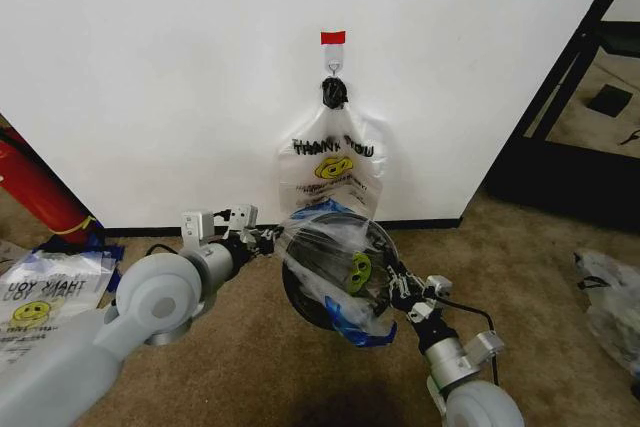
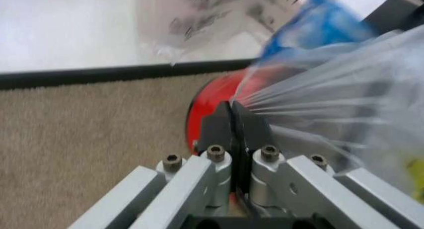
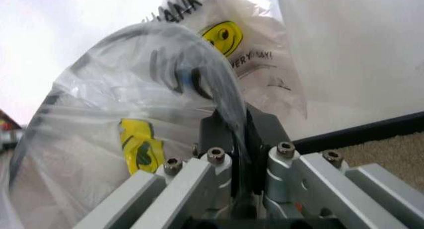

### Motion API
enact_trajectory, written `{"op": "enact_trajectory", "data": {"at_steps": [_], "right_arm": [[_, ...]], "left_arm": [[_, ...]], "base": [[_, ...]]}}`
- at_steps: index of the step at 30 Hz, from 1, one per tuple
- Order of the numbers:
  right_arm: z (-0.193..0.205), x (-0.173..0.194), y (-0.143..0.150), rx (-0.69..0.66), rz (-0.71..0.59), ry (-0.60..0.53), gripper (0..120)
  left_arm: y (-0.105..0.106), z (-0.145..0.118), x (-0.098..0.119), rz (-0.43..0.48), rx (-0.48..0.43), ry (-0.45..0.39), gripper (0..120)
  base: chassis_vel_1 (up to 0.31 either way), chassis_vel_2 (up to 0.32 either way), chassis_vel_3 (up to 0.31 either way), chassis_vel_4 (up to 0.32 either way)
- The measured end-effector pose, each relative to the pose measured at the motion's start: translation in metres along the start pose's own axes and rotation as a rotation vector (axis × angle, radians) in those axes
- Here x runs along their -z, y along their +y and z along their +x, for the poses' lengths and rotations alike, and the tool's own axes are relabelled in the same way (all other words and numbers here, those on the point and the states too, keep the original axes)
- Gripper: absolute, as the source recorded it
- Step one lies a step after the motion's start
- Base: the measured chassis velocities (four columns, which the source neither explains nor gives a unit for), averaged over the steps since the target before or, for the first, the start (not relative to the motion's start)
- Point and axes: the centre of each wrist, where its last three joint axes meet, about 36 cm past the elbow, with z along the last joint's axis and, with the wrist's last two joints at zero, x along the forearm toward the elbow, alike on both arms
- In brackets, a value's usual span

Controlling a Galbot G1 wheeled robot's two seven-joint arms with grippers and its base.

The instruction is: Pick up the garbage bag from the wall and place it over the trash bin.

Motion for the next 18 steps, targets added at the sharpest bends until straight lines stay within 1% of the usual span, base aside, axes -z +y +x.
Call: {"op": "enact_trajectory", "data": {"at_steps": [6,9,12,15,17,18], "right_arm": [[-0.002,0.006,-0.005,-0.027,-0.045,-0.022,1],[-0.003,0.008,-0.004,-0.033,-0.058,-0.027,1],[-0.005,0.012,-0.003,-0.044,-0.084,-0.034,1],[-0.006,0.013,-0.003,-0.053,-0.088,-0.038,1],[-0.006,0.013,-0.003,-0.054,-0.089,-0.037,1],[-0.006,0.013,-0.002,-0.056,-0.096,-0.037,1]], "left_arm": [[0.01,-0.001,-0.004,0.033,0.006,0.043,0],[0.009,0.001,-0.006,0.032,-0.006,0.055,0],[0.0,0.005,-0.009,0.028,-0.033,0.068,0],[-0.003,0.008,-0.003,0.04,-0.031,0.041,11],[-0.004,0.009,0.0,0.042,-0.032,0.033,12],[-0.003,0.013,0.004,0.045,-0.032,0.022,20]], "base": [[0.0,0.0,0.0,0.0],[0.0,0.0,0.0,0.0],[0.0,0.0,0.0,0.0],[0.0,0.0,0.0,0.0],[0.0,0.0,0.0,0.0],[0.0,0.0,0.0,0.0]]}}
